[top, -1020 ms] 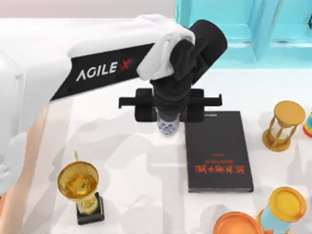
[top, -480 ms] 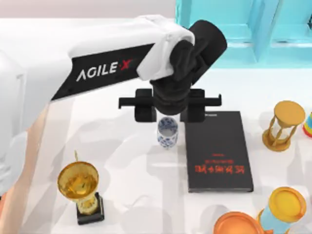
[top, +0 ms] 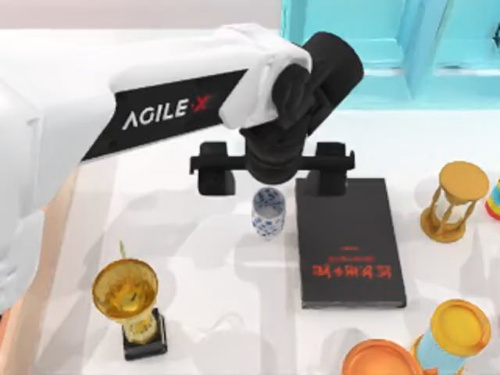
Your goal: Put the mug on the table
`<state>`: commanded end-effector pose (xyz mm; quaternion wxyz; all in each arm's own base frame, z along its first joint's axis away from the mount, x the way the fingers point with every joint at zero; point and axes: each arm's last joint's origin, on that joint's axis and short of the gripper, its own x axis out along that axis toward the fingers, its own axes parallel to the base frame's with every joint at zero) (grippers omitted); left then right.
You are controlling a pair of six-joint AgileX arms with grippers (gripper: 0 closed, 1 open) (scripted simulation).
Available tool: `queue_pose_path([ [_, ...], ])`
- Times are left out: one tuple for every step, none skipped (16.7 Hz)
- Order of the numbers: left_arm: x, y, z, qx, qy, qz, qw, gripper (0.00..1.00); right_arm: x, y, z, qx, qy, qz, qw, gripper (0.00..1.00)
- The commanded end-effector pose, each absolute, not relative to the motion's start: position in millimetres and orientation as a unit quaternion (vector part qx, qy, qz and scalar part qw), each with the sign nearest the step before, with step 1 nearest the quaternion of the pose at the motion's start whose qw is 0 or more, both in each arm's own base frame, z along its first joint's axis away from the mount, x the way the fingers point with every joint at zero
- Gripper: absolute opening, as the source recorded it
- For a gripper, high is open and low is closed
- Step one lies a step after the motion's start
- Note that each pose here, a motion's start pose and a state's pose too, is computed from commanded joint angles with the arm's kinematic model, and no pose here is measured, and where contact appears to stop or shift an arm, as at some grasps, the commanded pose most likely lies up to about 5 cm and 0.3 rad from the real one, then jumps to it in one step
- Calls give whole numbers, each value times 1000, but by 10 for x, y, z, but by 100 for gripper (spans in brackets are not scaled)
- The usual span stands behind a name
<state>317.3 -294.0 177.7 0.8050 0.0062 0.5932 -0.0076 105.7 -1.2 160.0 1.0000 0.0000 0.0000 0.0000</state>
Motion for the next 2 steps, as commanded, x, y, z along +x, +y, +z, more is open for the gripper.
queue_pose_path([
  [3173,-2940,1777,6,593,-8,805,100,1057,-12,1600,0,0,0,1000,100],
  [3173,-2940,1777,6,593,-8,805,100,1057,-12,1600,0,0,0,1000,100],
])
